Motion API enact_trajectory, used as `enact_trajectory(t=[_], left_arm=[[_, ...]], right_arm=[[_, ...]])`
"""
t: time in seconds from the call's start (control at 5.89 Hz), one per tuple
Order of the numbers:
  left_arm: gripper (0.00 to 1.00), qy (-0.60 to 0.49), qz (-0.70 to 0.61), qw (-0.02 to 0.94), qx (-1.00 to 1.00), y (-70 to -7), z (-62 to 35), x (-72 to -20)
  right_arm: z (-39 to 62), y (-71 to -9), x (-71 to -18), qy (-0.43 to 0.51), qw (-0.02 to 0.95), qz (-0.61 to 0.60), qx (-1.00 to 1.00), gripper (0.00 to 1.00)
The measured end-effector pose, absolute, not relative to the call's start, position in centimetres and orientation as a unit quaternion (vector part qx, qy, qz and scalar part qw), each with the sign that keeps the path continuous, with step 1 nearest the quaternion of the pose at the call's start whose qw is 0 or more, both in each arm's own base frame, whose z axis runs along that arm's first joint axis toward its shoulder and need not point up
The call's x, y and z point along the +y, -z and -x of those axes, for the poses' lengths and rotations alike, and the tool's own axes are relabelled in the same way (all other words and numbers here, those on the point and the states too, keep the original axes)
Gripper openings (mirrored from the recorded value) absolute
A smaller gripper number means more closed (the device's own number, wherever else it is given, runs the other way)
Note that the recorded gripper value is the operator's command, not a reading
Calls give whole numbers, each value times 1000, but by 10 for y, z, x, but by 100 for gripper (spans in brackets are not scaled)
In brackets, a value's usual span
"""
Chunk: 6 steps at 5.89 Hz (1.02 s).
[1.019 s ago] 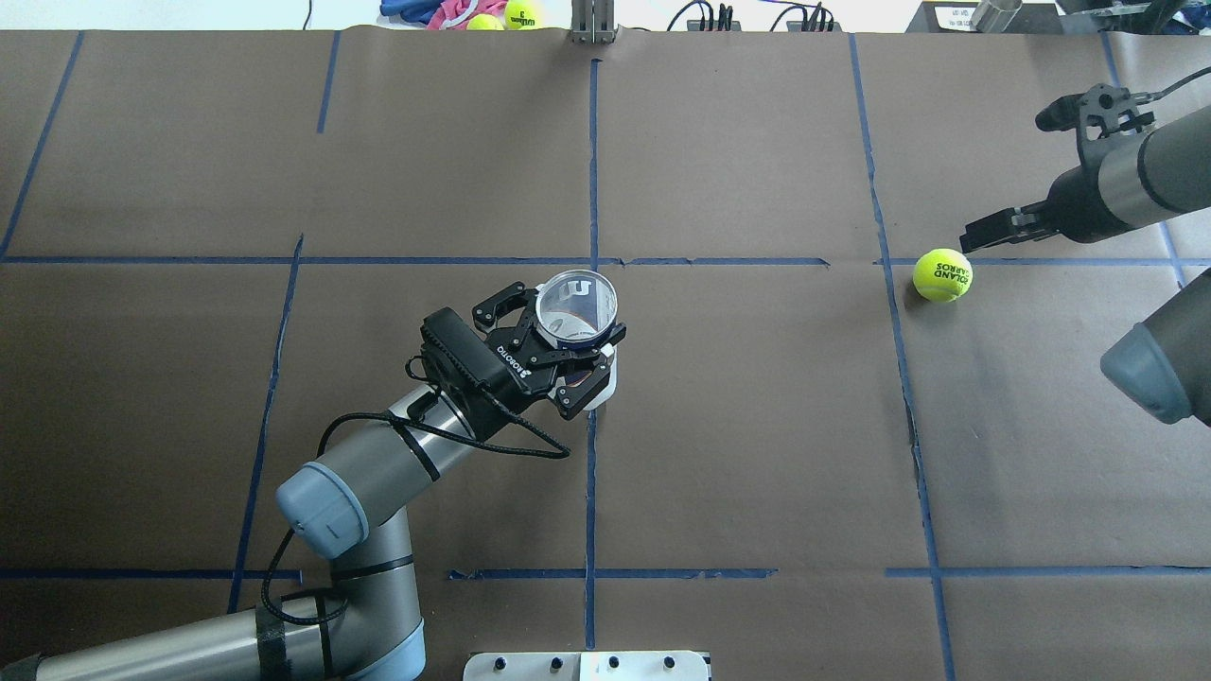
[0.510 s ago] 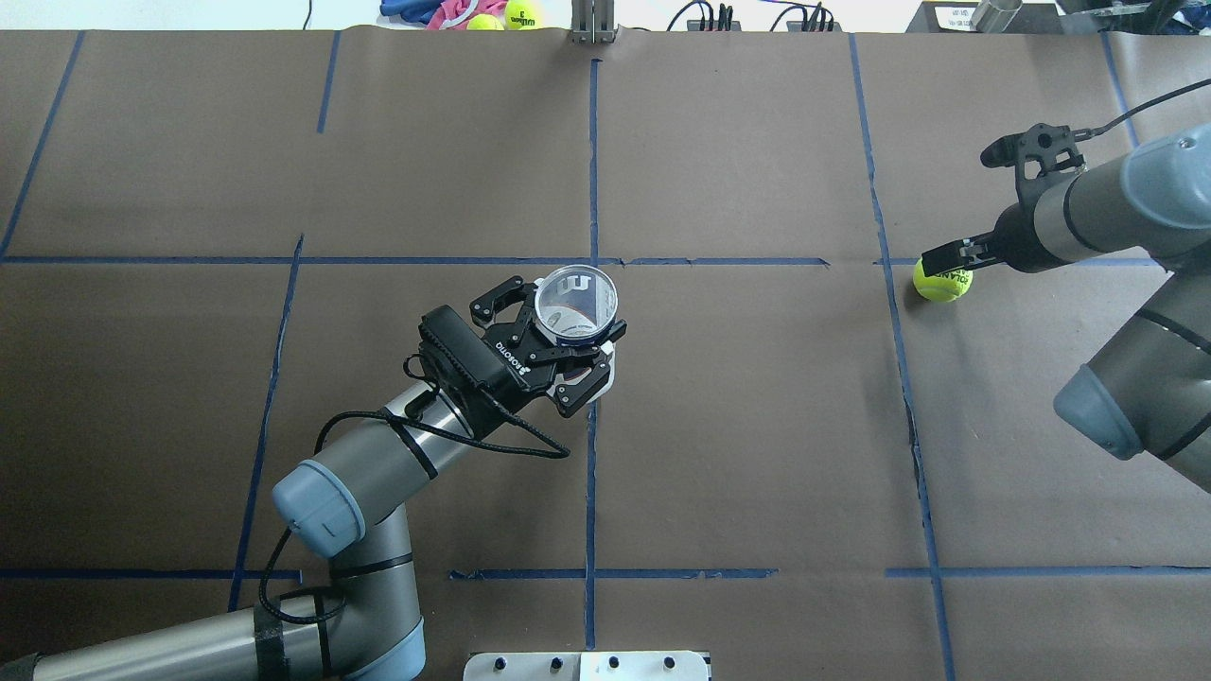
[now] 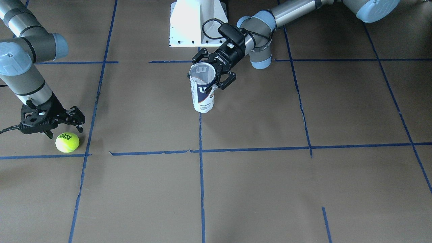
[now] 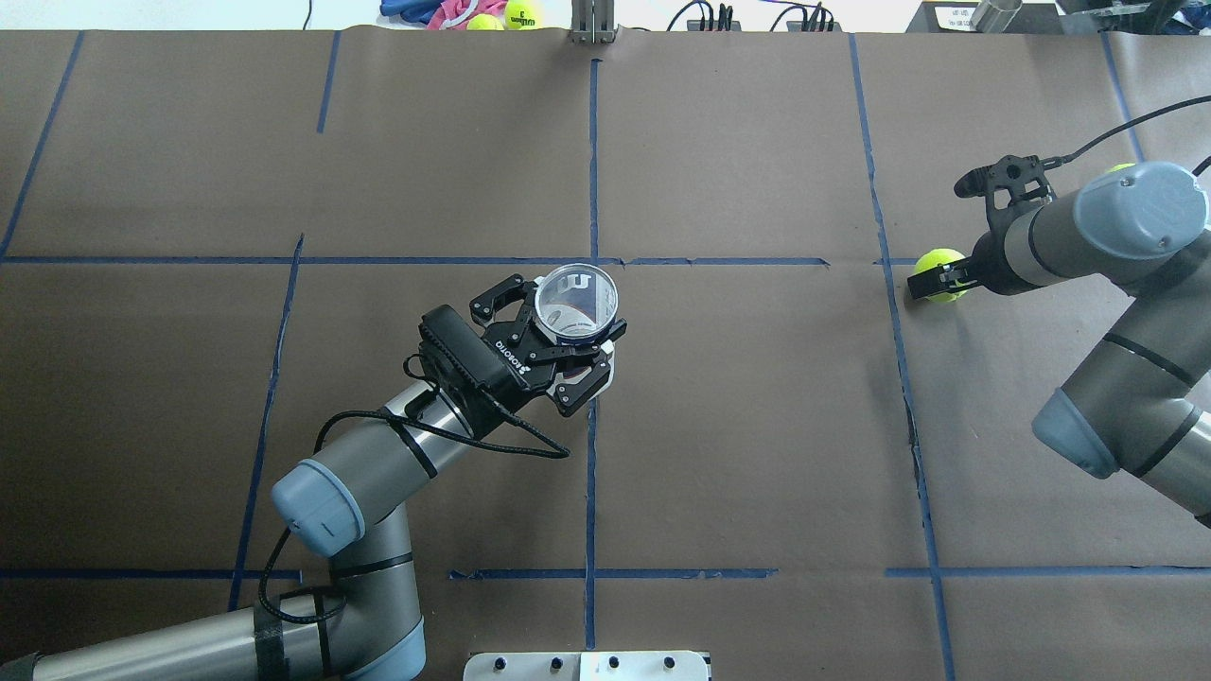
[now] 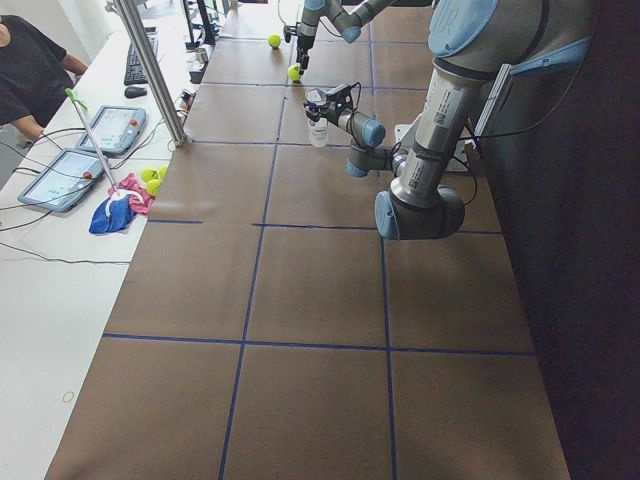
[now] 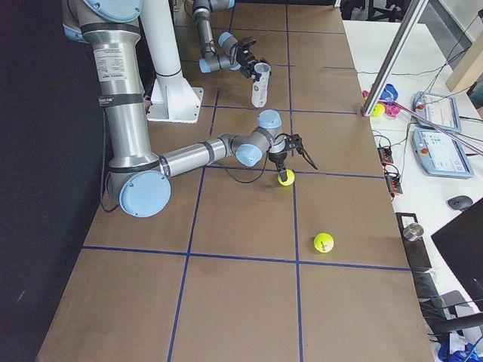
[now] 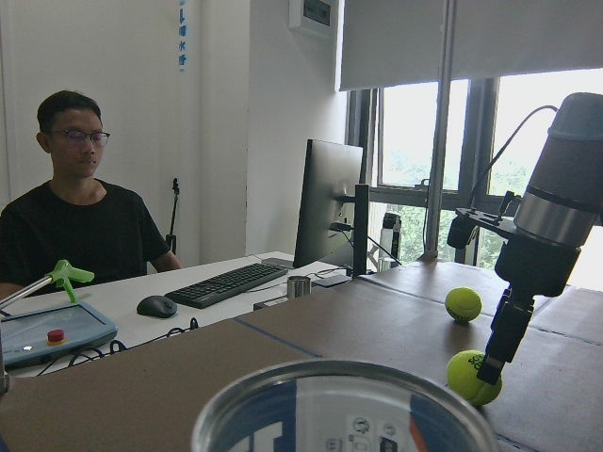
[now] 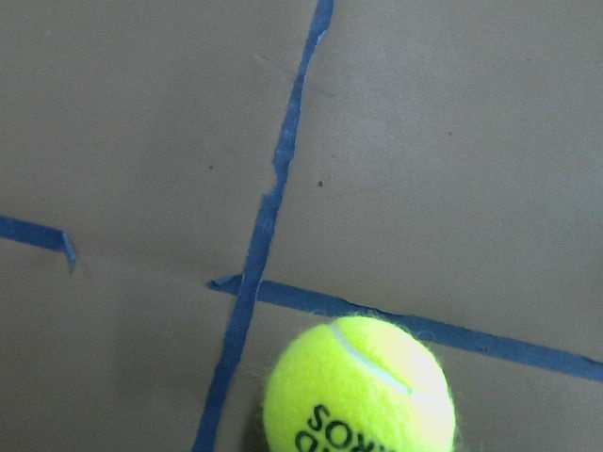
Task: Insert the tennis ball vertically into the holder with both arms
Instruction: 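Hold the can upright with the left gripper while the right grasps a ball, then carry the ball with the right gripper over the can's open top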
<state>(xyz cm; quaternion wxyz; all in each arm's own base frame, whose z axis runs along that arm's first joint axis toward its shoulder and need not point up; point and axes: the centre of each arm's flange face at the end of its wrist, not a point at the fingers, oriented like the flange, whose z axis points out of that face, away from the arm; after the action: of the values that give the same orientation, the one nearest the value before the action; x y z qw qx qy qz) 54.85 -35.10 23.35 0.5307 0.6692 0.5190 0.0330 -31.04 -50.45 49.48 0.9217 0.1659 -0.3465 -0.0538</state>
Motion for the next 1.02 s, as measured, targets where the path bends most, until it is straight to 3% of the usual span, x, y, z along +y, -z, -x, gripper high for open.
enact_trajectory(t=[0.34, 0.85, 1.02], left_arm=[[79, -32, -670, 530, 519, -233, -547, -351], [80, -32, -670, 530, 519, -233, -547, -352], [80, -32, -670, 530, 519, -233, -547, -352]], right_arm=[[324, -500, -521, 53, 927, -172, -330, 99], [329, -506, -524, 51, 930, -173, -321, 86], [330, -509, -523, 52, 930, -172, -320, 48]])
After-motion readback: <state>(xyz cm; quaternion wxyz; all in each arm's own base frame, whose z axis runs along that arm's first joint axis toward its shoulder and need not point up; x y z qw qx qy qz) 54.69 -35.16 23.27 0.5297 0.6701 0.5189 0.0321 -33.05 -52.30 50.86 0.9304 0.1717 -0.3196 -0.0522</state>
